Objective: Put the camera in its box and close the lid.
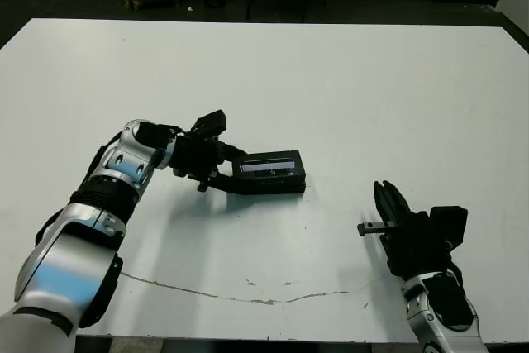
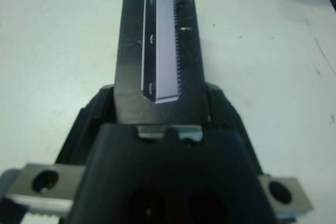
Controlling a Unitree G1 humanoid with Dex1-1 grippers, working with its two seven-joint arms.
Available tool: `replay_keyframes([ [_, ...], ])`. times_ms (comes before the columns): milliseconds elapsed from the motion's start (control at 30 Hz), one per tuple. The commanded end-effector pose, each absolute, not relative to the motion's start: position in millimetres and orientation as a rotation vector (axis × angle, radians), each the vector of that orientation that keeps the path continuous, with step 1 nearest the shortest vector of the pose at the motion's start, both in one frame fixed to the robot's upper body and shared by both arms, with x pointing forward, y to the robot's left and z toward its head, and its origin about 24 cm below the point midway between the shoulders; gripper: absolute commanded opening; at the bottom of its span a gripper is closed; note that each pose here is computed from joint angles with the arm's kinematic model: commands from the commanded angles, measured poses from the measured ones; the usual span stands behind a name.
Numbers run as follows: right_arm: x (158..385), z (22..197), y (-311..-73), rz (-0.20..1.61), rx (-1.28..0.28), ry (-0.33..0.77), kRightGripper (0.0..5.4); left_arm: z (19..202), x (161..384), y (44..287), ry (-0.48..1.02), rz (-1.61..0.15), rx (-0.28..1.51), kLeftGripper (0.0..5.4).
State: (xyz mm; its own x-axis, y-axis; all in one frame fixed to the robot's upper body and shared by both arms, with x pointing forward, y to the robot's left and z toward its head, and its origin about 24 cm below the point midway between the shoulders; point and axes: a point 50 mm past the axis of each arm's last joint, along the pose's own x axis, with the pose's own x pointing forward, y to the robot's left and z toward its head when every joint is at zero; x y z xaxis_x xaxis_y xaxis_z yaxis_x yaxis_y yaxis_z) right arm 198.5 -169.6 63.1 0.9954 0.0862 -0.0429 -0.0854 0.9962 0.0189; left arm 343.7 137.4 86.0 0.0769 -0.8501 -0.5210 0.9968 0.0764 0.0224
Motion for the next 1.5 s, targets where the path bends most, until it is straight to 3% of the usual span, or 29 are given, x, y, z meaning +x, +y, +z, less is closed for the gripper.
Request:
replay_keyframes([
  [33,197.5,59.7,-171.1,0.084,0.014,0.067,0.0,79.4,343.1,142.9,0.488,-1.441,0.434,2.52],
  [1500,196.5,57.0,-171.9,0.073,0.008,0.084,0.0,74.4,344.7,118.9,0.484,-1.5,0.489,2.52],
])
